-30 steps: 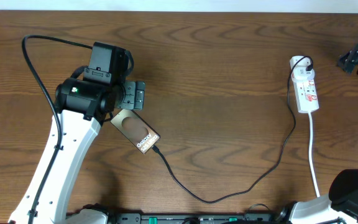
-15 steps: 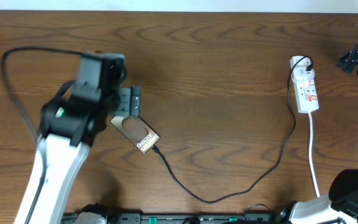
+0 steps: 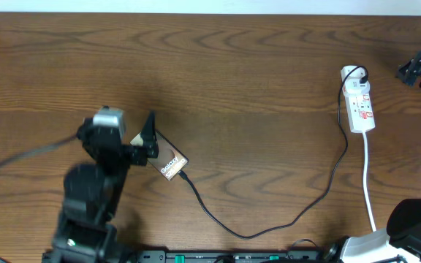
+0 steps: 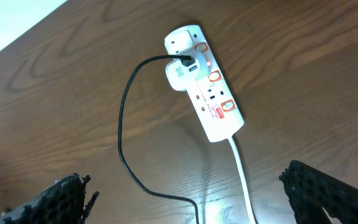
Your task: Plug charger to phone and switch on socket
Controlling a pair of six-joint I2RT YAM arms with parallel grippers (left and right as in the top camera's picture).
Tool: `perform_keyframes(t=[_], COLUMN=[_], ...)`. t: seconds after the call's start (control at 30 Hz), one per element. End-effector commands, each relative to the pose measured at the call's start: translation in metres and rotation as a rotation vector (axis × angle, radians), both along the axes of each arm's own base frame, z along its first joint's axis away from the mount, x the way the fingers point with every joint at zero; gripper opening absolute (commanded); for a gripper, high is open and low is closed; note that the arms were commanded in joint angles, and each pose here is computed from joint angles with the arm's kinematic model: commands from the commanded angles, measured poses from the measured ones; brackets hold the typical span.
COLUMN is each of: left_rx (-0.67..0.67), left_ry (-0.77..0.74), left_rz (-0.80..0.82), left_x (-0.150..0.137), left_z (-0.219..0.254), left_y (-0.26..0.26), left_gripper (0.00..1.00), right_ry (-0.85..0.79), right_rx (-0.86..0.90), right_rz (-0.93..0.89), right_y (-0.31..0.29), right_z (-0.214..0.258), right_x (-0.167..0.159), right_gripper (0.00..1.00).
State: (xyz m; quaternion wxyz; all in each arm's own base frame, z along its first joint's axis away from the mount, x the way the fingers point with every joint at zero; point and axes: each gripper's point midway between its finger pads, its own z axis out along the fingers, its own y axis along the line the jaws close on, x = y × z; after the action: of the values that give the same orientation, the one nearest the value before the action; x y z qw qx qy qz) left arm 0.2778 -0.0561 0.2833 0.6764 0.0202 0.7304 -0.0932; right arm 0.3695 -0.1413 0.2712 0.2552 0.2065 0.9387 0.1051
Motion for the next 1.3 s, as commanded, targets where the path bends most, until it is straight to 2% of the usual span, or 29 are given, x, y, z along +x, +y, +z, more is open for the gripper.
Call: perform_keyframes(t=[0.0, 0.1, 0.23, 0.47, 0.67, 1.27], left_rx=[-0.017, -0.035, -0.032, -0.011, -0.001, 0.004], left_ry=[-0.084, -0.164, -0.18, -0.07, 0.083, 0.085], left_rz=[0.016, 0.025, 0.04, 0.1, 0.147, 0.155], left_x=[-0.008, -0.015, -0.022, -0.029, -0.034, -0.034], left_z=[-0.026, -0.044, -0.074, -0.107, -0.146, -0.146], left_y=[0.007, 0.013, 0.022, 0.043, 0.054, 0.056], left_gripper=[0.94, 0.94, 0.94, 0.94, 0.94, 0.94], right_ry=[-0.01, -0.009, -0.009, -0.008, -0.008, -0.008], right_rx=[0.008, 0.008, 0.007, 0.005, 0.006, 0.006], right_rz=[-0.004, -0.004, -0.007, -0.01, -0.007, -0.008], right_y=[0.003, 0.003, 0.002, 0.001, 0.002, 0.002], right_z=[0.004, 0.004, 0.004, 0.004, 0.004, 0.004], right_x=[0.0, 0.0, 0.0, 0.0, 0.0, 0.0], right_gripper=[0.99, 0.99, 0.99, 0.99, 0.99, 0.99])
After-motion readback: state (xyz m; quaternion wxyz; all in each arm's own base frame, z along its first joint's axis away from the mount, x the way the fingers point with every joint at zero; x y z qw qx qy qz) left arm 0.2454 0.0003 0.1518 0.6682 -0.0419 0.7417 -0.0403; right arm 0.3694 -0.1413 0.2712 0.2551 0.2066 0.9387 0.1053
